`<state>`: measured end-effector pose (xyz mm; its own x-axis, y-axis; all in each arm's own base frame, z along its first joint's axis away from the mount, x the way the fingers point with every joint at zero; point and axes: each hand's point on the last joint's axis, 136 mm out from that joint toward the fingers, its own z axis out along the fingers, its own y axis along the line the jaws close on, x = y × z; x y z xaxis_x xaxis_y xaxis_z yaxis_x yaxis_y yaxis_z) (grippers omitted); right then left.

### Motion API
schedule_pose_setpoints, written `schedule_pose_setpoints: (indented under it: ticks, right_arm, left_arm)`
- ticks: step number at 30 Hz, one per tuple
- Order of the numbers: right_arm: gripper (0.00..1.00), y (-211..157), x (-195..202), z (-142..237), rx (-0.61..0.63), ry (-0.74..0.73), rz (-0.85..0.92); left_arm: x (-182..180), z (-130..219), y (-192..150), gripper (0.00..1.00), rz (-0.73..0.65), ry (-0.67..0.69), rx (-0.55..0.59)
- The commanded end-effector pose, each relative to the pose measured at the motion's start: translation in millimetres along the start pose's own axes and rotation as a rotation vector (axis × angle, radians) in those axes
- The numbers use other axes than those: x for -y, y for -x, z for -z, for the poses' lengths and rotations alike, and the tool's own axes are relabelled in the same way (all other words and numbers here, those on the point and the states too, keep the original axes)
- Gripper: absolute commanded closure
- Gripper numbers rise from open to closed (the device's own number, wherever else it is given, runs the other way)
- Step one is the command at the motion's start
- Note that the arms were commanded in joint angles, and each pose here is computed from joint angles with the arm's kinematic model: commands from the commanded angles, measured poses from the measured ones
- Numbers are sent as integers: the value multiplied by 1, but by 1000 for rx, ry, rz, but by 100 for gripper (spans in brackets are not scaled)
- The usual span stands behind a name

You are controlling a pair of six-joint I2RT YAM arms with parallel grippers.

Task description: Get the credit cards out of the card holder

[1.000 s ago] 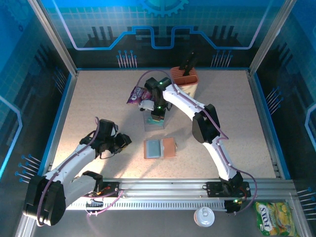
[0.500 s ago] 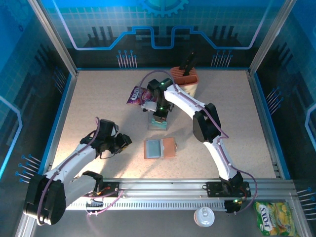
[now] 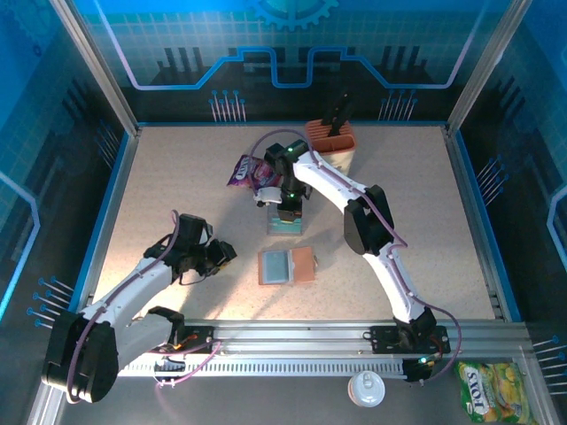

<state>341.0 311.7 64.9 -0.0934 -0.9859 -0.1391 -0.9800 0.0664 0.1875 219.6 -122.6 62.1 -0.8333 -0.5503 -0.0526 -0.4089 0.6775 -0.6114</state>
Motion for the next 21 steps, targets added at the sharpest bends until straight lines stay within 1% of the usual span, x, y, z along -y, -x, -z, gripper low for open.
schedule_pose_setpoints:
  ticks: [1,10,11,12,14,17,21]
  right_arm:
    - [100,0,-8,-11,1,78,56]
    - [100,0,-14,-14,1,137,57]
    - [98,-1,-14,-15,2,143,52]
    - [93,-2,-14,-15,0,149,44]
    - [87,-2,-16,-15,0,161,27]
    - [82,-1,-14,-9,11,154,6]
    - [79,1,-11,5,33,122,-18]
  left_arm:
    - [-6,1,-3,71,10,19,-20]
    - [-8,-1,-4,71,15,29,-24]
    - [-8,-1,-4,71,14,28,-23]
    - [-8,-1,-4,71,13,27,-23]
    - [-8,-1,-4,71,15,29,-23]
    - [-7,0,-3,71,14,27,-21]
    - [-6,-1,-3,71,17,24,-25]
